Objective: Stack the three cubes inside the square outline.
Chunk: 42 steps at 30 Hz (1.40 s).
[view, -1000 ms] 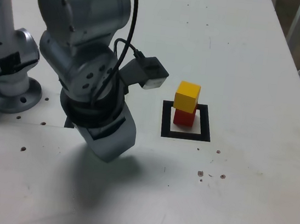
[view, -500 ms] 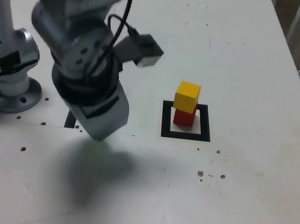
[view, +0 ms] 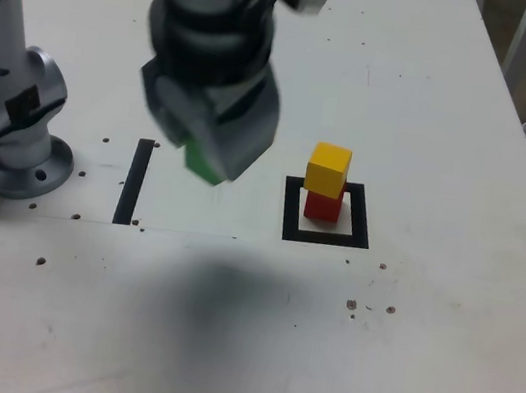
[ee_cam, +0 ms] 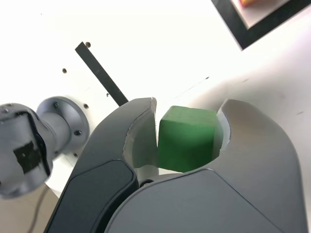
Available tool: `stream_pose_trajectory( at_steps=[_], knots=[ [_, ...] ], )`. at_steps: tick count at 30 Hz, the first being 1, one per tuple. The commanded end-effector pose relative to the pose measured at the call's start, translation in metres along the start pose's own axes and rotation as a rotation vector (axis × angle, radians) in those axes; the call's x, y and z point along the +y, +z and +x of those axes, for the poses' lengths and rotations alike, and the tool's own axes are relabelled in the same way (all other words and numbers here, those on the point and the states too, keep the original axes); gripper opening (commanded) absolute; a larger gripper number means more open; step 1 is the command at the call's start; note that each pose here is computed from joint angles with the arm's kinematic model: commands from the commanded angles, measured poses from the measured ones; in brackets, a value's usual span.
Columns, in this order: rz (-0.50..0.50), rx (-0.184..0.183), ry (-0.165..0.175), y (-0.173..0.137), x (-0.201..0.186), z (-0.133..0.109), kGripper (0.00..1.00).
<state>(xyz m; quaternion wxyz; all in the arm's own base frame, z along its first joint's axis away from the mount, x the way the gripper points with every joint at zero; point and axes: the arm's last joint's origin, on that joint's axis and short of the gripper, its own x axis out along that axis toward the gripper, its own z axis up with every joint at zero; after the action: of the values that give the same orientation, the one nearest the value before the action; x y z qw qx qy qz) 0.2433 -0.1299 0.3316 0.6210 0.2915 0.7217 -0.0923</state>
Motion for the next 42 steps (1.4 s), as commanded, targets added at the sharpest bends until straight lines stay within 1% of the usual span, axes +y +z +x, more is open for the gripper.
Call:
stream_pose_trajectory(
  at_steps=[1, 8, 12, 15, 19, 25, 30, 35, 38, 42],
  knots=[
    [-0.037, 0.002, -0.017, 0.0, 0.011, -0.003, 0.24],
    [-0.199, -0.013, -0.081, 0.007, 0.051, -0.006, 0.24],
    [-0.279, -0.006, -0.117, 0.015, 0.071, -0.001, 0.24],
    [-0.319, 0.007, -0.129, 0.02, 0.081, 0.005, 0.24],
    [-0.356, 0.024, -0.132, 0.028, 0.09, 0.012, 0.24],
    [-0.372, 0.039, -0.127, 0.043, 0.096, 0.019, 0.24],
    [-0.375, 0.037, -0.114, 0.054, 0.1, 0.022, 0.24],
    [-0.371, 0.029, -0.09, 0.062, 0.104, 0.022, 0.24],
    [-0.368, 0.037, -0.084, 0.063, 0.107, 0.025, 0.24],
    [-0.367, 0.051, -0.086, 0.063, 0.109, 0.029, 0.24]
  ],
)
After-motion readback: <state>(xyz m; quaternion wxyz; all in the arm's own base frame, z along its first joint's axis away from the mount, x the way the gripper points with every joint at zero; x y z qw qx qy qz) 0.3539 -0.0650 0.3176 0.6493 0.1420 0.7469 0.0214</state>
